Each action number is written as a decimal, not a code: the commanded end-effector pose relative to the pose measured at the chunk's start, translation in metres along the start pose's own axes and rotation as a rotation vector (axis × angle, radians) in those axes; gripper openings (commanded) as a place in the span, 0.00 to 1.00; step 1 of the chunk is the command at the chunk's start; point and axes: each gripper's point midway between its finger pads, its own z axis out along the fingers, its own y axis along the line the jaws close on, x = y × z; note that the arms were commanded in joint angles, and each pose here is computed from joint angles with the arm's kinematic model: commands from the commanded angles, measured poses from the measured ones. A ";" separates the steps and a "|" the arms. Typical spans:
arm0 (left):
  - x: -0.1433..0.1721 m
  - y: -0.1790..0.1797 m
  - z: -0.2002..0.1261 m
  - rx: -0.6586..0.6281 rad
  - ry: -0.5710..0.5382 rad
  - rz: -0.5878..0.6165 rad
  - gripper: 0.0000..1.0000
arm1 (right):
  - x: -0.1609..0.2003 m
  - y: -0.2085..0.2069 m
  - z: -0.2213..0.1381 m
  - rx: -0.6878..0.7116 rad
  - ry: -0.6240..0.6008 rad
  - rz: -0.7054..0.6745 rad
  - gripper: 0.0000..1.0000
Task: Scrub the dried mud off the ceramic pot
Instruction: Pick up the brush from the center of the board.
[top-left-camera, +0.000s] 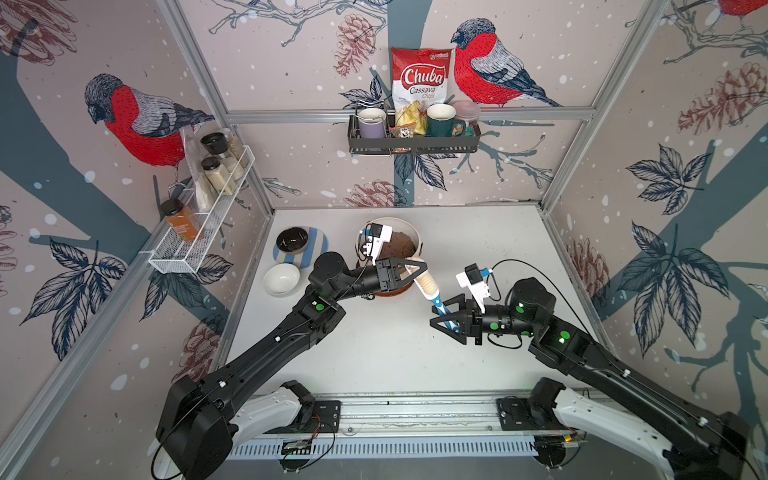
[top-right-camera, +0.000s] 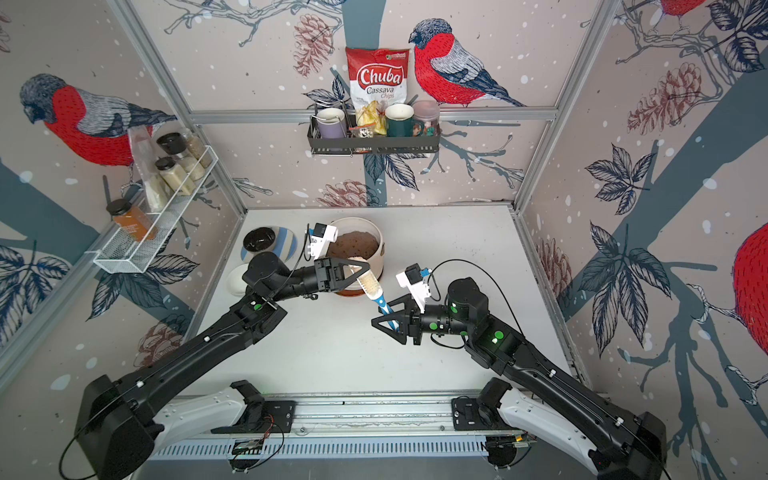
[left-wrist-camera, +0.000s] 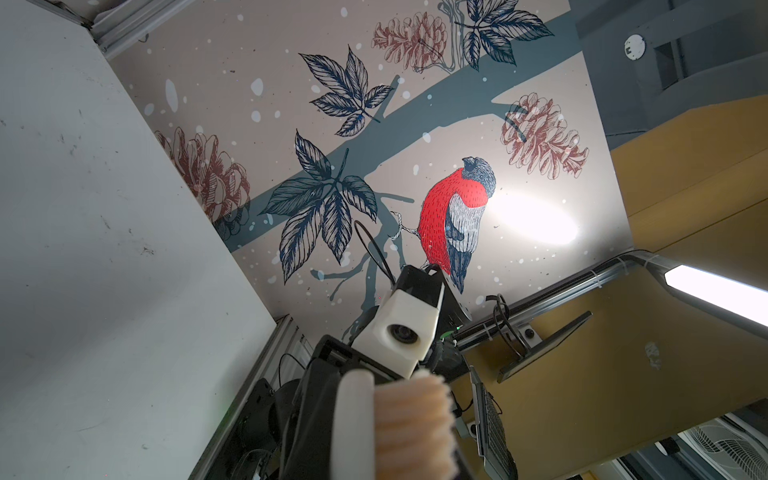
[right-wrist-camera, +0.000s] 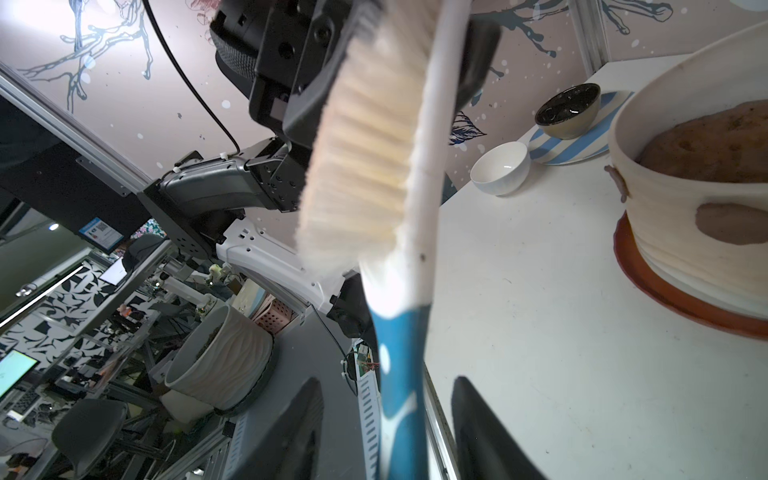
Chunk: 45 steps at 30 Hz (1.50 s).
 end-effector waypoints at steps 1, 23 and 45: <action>-0.004 -0.013 -0.003 0.061 -0.009 0.034 0.15 | -0.007 0.008 0.002 -0.044 -0.020 -0.012 0.28; -0.012 0.074 -0.038 -0.320 -0.099 -0.077 0.98 | -0.002 -0.108 0.012 0.802 0.259 -0.406 0.00; -0.013 0.082 -0.029 -0.276 -0.091 -0.098 0.34 | -0.006 -0.078 0.045 0.712 0.202 -0.524 0.00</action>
